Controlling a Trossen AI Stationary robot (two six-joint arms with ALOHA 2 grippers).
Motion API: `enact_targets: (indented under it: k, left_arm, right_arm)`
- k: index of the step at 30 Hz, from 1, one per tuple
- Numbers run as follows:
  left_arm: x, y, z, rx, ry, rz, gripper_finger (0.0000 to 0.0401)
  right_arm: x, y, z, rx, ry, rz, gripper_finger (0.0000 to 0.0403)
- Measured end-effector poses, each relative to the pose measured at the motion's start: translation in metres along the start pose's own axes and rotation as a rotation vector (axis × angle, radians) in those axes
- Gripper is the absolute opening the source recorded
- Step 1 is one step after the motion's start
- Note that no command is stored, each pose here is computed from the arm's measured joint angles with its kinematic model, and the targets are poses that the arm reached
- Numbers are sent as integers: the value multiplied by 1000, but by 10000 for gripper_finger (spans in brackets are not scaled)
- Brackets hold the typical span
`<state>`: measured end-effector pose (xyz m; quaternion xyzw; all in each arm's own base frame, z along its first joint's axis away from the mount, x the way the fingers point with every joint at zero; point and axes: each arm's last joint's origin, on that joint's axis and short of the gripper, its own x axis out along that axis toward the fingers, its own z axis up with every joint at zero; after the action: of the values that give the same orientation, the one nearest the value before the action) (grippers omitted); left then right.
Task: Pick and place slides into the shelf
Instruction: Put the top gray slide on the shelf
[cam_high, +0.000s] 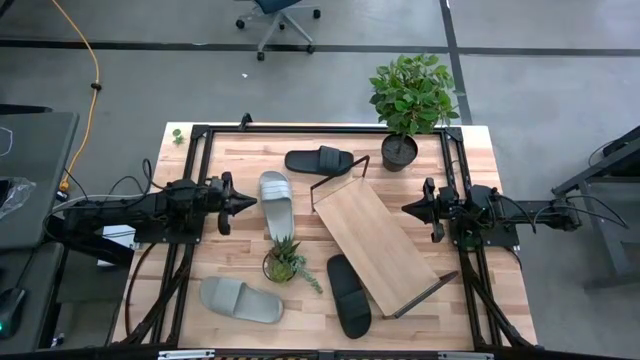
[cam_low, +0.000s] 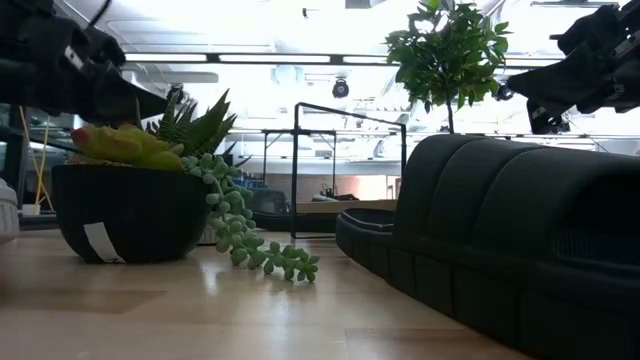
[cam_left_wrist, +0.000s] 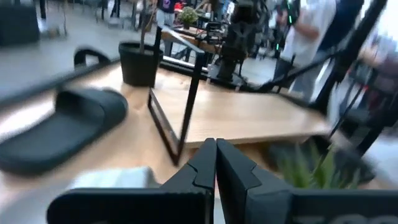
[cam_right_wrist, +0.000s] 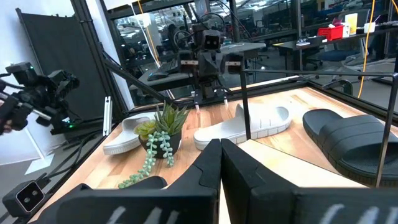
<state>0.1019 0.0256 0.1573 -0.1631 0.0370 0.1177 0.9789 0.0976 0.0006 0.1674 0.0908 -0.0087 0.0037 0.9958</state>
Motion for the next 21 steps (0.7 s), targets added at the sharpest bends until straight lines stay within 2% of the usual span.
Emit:
enact_targets:
  k: [4,6,8,10,13,16,21]
  left_arm:
    - [0,0,0,-309,-1,0,1]
    - [0,0,0,-415,-3,5,1]
    - [0,1,0,-470,-12,19,1]
    - [0,1,0,-476,-14,24,1]
    - [0,1,0,-477,-21,34,1]
    - [0,1,0,-478,-21,35,1]
    - [0,2,1,-477,-47,66,1]
  right_arm:
    - [0,0,0,0,-1,-5,0]
    - [0,0,0,0,-3,-11,0]
    - [0,0,0,4,-4,-9,0]
    - [0,0,0,68,-5,2,0]
    - [0,0,2,251,-20,5,0]
    - [0,1,5,504,-51,11,0]
    - [0,-2,7,884,-137,-67,0]
